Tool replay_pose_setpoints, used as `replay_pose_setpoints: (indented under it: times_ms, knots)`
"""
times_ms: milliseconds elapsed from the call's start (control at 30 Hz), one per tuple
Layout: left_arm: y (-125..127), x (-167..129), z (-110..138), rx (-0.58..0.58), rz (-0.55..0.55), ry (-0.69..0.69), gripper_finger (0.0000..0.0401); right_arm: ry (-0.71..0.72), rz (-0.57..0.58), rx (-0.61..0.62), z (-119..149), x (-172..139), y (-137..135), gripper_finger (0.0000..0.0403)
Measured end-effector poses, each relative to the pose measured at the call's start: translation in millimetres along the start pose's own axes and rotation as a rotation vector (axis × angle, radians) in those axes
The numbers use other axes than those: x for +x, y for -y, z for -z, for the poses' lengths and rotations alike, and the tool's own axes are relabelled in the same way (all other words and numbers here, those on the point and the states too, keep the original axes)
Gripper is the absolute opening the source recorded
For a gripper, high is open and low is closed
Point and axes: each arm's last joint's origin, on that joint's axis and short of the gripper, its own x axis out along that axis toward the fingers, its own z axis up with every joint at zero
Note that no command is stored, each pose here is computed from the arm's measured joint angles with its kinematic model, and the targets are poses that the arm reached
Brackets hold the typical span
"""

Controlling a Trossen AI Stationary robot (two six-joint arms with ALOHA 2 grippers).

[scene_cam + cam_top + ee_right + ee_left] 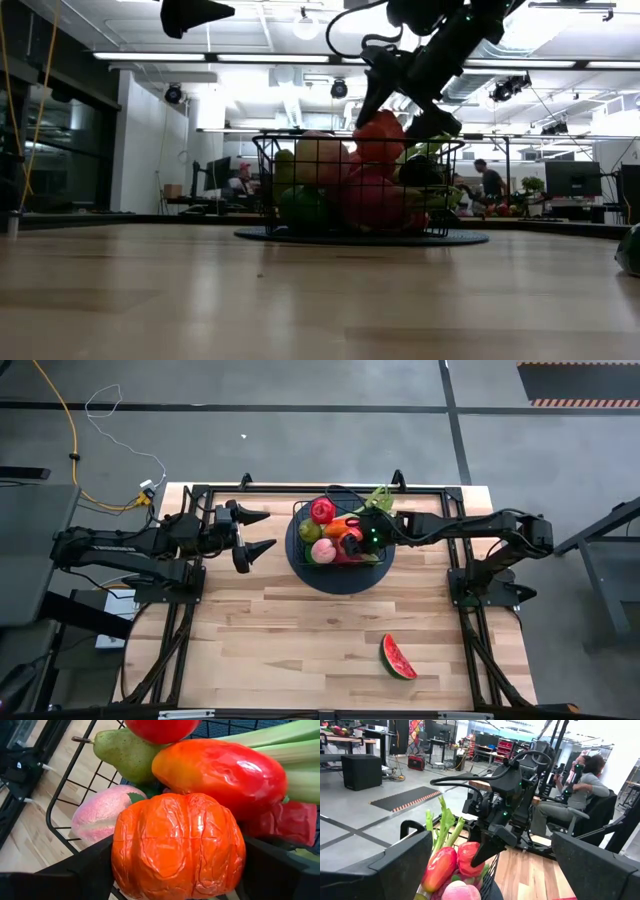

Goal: Build produce basket
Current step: Put the pumpkin into the wire basket

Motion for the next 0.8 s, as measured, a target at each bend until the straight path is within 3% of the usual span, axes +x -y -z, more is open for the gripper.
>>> replay_pose_setpoints:
  times_ms: [233,433,800]
  knots:
    - [0.0,0.0,0.0,0.0,0.0,0.0,0.0397,0.002,0.001,-0.022,-0.2,0.0,0.1,0.0395]
    - [0.0,0.0,0.0,0.0,0.0,0.0,0.0397,-0.038,-0.022,0.05,0.9,0.0,0.1,0.0398]
    - [0.0,0.1,0.0,0.0,0.0,0.0,0.0397,-0.043,-0.027,-0.023,1.1,-0.1,0.1,0.0399]
